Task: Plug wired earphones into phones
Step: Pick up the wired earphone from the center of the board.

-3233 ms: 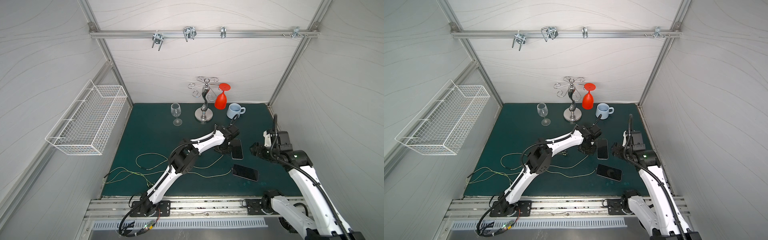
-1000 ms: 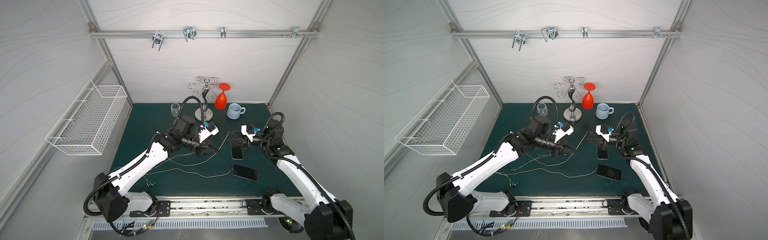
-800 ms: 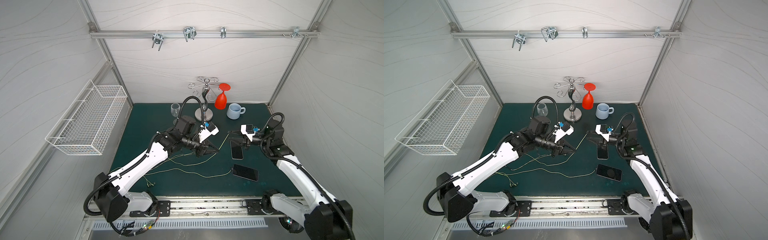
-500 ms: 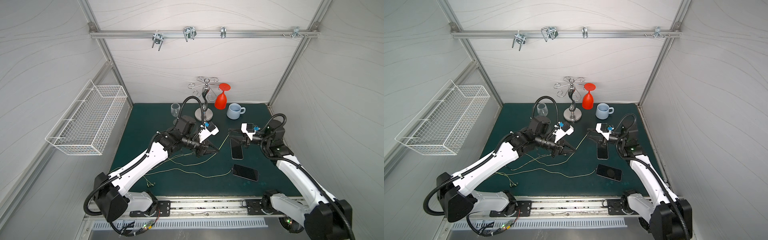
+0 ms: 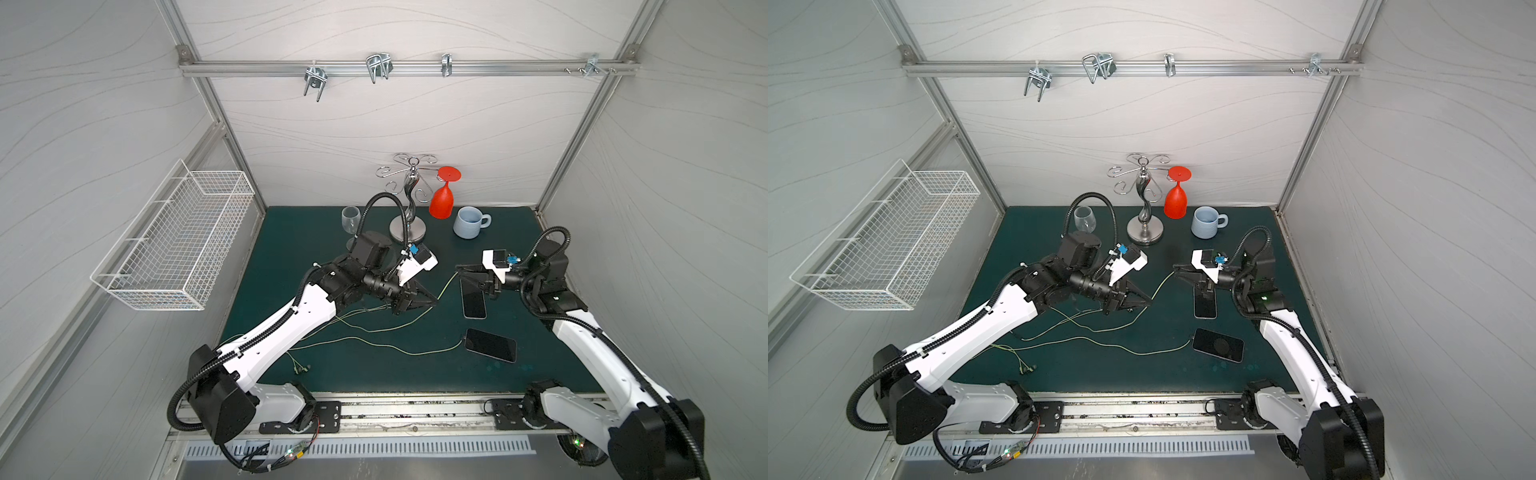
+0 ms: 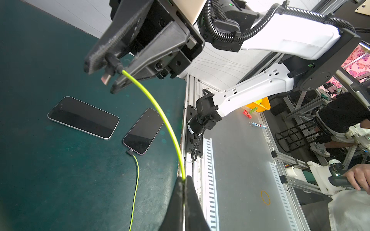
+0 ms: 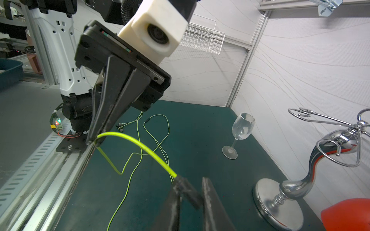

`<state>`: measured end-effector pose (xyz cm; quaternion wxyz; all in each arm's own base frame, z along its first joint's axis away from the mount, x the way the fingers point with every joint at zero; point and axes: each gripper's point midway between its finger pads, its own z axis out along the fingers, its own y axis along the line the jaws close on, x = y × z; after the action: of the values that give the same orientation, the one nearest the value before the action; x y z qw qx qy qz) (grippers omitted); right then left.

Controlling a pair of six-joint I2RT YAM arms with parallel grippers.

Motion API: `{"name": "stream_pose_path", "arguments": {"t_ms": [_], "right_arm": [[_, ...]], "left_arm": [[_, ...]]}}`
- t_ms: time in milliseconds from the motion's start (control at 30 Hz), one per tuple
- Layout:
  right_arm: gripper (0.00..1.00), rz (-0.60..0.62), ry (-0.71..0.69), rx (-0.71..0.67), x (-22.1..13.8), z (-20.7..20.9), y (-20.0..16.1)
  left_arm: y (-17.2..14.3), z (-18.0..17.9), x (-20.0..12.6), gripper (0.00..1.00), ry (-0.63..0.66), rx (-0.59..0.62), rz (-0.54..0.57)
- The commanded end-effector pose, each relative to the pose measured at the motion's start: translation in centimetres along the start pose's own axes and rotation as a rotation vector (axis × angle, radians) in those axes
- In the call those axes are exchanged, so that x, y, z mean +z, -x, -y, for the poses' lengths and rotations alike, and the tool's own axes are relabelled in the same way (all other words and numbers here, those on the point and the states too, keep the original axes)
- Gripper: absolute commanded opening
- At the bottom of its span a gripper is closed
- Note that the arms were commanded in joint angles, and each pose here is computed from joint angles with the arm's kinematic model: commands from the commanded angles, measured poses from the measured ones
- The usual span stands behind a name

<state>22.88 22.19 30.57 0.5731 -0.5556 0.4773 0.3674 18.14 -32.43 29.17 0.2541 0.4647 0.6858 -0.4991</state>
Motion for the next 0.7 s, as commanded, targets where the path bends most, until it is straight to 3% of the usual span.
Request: {"name": "stream_pose_path", "arguments": {"t_ms": [0,267,300,367,433,667], "right_arm": [[0.12,0.009,0.04,-0.028,0.0,-1.0,0.4],[0.0,-0.042,0.013,-0.013,-0.7,-2.1,-0.1],[0.0,-0.057,0.016,-0.005,-0.7,-2.4,-0.3],[0.0,-0.11,0.026,0.005,-0.7,-3.2,-1.1],[0.0,-0.174,0.038,0.023,-0.7,-4.1,-2.1],[0.0,-0.246,0.075,0.065,-0.8,-5.7,-3.0]], "left_arm": [[1.6,0.3,-0.4,0.0,0.012,0.067,0.027],[0.2,-2.5,-1.3,0.0,0.211,0.15,-0.054],[0.1,-2.9,-1.5,0.03,0.239,0.164,-0.069],[0.1,-3.7,-2.0,0.24,0.3,0.189,-0.089],[0.7,-3.8,-2.5,0.36,0.328,0.227,-0.09],[3.6,-1.7,-2.0,0.44,0.312,0.378,-0.024]]}}
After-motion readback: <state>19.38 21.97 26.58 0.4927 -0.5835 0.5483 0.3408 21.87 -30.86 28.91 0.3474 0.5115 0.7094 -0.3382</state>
